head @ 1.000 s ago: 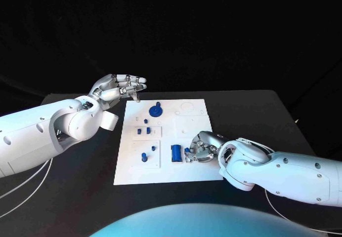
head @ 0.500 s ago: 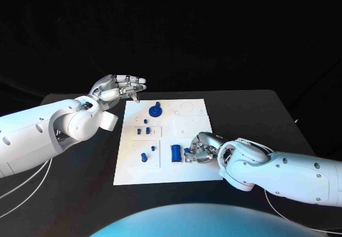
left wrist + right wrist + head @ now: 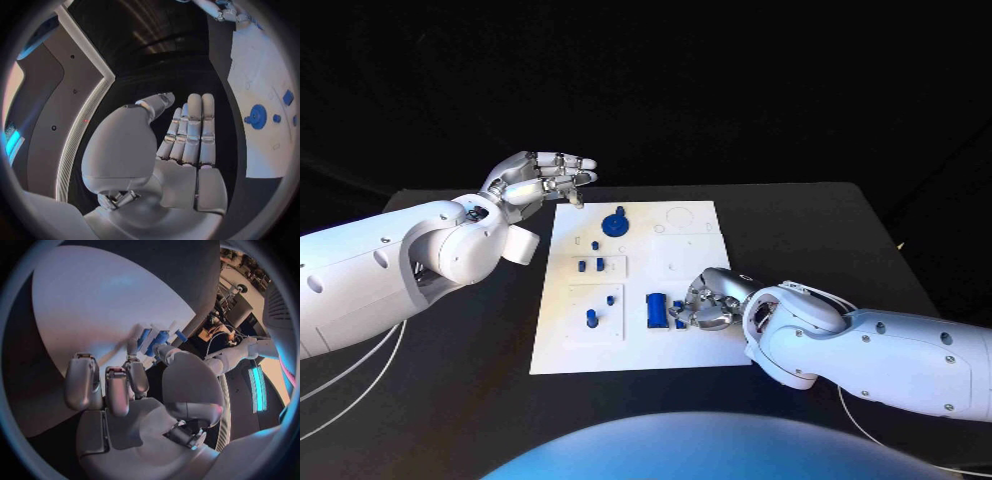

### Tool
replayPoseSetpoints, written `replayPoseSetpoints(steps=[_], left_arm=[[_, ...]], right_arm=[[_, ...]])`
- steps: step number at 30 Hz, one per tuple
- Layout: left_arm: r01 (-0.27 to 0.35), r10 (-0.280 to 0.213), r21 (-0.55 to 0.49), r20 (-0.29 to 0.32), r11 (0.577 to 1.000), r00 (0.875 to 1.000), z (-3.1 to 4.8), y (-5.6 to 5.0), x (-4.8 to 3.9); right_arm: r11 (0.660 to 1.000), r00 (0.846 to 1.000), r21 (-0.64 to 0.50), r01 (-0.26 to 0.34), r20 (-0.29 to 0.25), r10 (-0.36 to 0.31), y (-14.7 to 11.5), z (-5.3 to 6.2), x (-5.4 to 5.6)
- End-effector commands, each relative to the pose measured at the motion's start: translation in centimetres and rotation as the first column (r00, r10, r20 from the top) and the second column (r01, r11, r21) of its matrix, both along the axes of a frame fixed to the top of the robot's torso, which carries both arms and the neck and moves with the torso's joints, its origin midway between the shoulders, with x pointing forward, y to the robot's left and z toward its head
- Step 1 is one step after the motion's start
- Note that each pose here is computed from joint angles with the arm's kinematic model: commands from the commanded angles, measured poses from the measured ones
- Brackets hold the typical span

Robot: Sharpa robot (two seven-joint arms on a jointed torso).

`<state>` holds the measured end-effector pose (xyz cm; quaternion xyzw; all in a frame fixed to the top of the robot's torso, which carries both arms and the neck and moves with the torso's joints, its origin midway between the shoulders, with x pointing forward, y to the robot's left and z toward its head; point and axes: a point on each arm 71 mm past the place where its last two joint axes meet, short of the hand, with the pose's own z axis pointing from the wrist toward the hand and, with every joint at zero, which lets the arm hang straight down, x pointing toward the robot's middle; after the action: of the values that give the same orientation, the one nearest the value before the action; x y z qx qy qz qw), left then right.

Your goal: Assemble the parts on the task board

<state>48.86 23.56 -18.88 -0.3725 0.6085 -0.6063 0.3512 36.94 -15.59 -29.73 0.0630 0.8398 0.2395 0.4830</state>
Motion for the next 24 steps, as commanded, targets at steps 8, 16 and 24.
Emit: replayPoseSetpoints(steps=[8,16,24], left_arm=[[0.015,-0.016,-0.011,-0.001,1.0,1.0,0.07,-0.2,-0.03],[0.014,-0.014,-0.01,-0.001,1.0,1.0,0.07,-0.2,-0.03],[0.004,-0.004,-0.012,0.008,1.0,1.0,0.09,0.1,0.06]], right_arm=[[1.0,0.999,0.006,-0.018,0.027,0.018,0.0,0.2,-0.1],[1.0,0.999,0.007,-0.012,0.036,0.011,-0.9,0.3,-0.1],[0.983,0.993,0.185,-0.005,0.113,-0.016,-2.4,2.2,0.8]])
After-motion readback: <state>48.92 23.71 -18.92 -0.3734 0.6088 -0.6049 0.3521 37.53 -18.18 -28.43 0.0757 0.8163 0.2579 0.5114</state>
